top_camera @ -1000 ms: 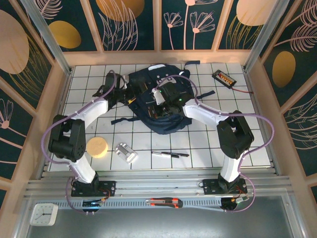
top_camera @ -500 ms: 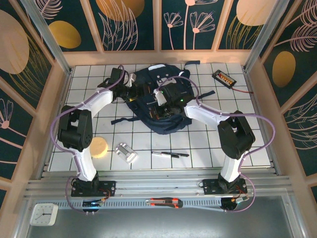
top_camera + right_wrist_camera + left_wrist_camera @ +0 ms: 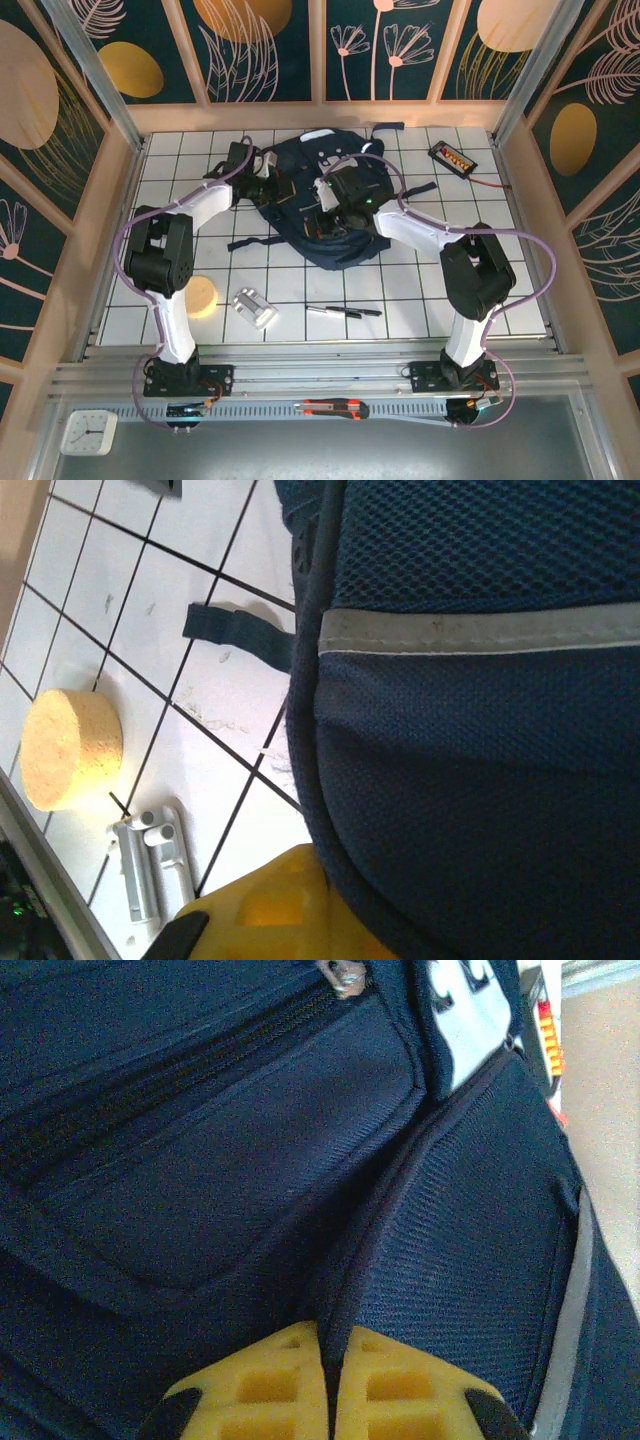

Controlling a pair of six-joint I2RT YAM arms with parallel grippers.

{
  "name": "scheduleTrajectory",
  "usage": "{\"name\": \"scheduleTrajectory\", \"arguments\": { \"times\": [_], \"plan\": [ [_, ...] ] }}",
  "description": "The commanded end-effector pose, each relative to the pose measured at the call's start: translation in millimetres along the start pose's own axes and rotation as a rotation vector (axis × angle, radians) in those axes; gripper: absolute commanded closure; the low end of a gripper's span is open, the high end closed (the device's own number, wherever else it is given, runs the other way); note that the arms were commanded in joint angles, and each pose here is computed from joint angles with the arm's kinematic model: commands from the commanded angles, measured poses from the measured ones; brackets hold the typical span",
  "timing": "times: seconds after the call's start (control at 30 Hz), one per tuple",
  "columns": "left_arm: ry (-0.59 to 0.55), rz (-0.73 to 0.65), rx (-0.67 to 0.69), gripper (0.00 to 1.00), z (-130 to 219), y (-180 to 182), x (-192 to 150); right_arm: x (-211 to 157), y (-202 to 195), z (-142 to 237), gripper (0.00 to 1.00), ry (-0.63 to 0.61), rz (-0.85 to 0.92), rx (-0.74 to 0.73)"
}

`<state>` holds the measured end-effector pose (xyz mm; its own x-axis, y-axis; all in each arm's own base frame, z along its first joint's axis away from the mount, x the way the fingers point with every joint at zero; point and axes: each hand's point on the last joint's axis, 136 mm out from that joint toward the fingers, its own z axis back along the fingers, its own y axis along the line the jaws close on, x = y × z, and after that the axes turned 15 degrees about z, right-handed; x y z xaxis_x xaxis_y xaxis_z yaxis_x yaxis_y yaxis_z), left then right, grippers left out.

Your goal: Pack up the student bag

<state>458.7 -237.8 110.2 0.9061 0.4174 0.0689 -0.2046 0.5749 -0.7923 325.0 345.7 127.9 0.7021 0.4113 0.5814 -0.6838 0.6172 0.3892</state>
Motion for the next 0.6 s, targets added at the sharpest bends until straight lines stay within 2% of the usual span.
{"name": "scheduleTrajectory", "arguments": {
  "times": [0.0, 0.17, 0.27, 0.33, 0.47, 0.57],
  "plan": [
    [0.026, 0.038, -0.115, 1.00, 3, -27, -22, 22, 4, 13, 1.00, -0.058, -0.112, 0.003],
    [-0.075, 0.170, -0.123, 1.00, 11, -24, -26, 32, 31, 12, 1.00, -0.093, -0.137, 0.026],
    [-0.228, 0.290, -0.127, 1.00, 32, -14, -20, 40, 43, 15, 1.00, -0.110, -0.129, 0.015],
    [-0.313, 0.383, -0.184, 1.00, 49, -12, -16, 41, 48, 16, 1.00, -0.106, -0.117, 0.005],
    [-0.386, 0.486, -0.231, 1.00, 61, -7, -12, 34, 58, 16, 1.00, -0.089, -0.096, -0.003],
    [-0.424, 0.496, -0.229, 1.00, 67, -7, -10, 33, 65, 15, 1.00, -0.086, -0.084, -0.005]
  ]
}}
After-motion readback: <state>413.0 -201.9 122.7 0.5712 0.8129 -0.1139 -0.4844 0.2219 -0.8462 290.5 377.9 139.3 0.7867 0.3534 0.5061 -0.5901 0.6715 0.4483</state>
